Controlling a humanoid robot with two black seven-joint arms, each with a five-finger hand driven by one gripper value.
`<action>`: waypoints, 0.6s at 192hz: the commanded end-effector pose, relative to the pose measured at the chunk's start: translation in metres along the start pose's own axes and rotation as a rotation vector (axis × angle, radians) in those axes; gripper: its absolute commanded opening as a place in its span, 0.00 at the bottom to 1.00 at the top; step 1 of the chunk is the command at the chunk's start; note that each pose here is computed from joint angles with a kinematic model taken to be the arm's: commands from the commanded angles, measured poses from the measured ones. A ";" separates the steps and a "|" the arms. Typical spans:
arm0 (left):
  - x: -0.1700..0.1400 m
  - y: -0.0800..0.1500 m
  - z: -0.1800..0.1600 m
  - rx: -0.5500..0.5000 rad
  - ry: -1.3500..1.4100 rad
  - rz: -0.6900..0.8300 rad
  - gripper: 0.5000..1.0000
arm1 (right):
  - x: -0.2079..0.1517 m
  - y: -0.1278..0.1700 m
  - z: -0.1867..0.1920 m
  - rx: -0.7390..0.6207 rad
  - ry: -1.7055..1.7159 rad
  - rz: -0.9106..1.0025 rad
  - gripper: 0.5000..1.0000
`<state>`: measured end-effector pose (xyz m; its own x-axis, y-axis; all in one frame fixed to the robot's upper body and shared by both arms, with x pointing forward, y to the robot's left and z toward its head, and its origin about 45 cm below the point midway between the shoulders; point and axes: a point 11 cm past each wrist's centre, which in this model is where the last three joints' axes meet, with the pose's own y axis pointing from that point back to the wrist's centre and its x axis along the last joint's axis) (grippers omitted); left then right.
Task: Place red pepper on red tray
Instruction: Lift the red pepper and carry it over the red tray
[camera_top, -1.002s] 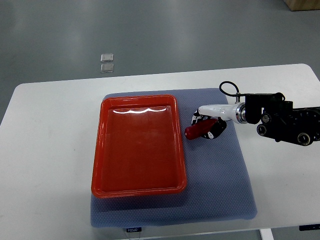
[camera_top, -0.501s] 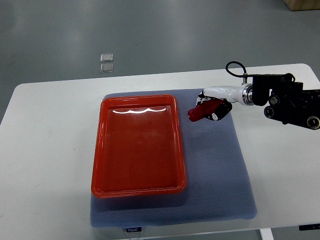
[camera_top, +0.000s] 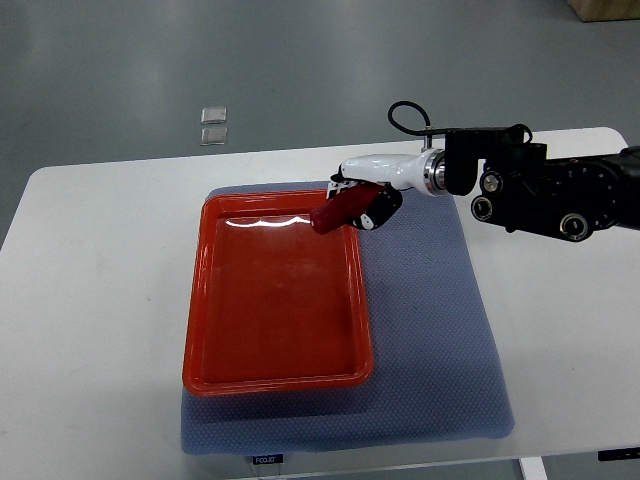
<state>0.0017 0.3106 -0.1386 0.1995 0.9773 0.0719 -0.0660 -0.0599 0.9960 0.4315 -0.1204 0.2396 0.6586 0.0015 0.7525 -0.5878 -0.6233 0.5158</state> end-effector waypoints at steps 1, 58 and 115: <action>0.000 0.000 0.000 0.000 0.000 0.001 1.00 | -0.011 -0.016 -0.024 0.048 0.000 -0.023 0.00; 0.002 0.000 0.000 0.000 0.001 0.006 1.00 | -0.047 -0.053 -0.075 0.144 -0.019 -0.059 0.00; 0.002 0.000 0.000 0.000 0.001 0.006 1.00 | -0.074 -0.067 -0.068 0.115 -0.058 -0.070 0.00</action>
<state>0.0020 0.3124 -0.1385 0.1975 0.9772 0.0781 -0.0670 -0.0660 0.9956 0.3891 -0.0194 0.1861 0.7196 0.0162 0.6942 -0.4711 -0.7231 0.5052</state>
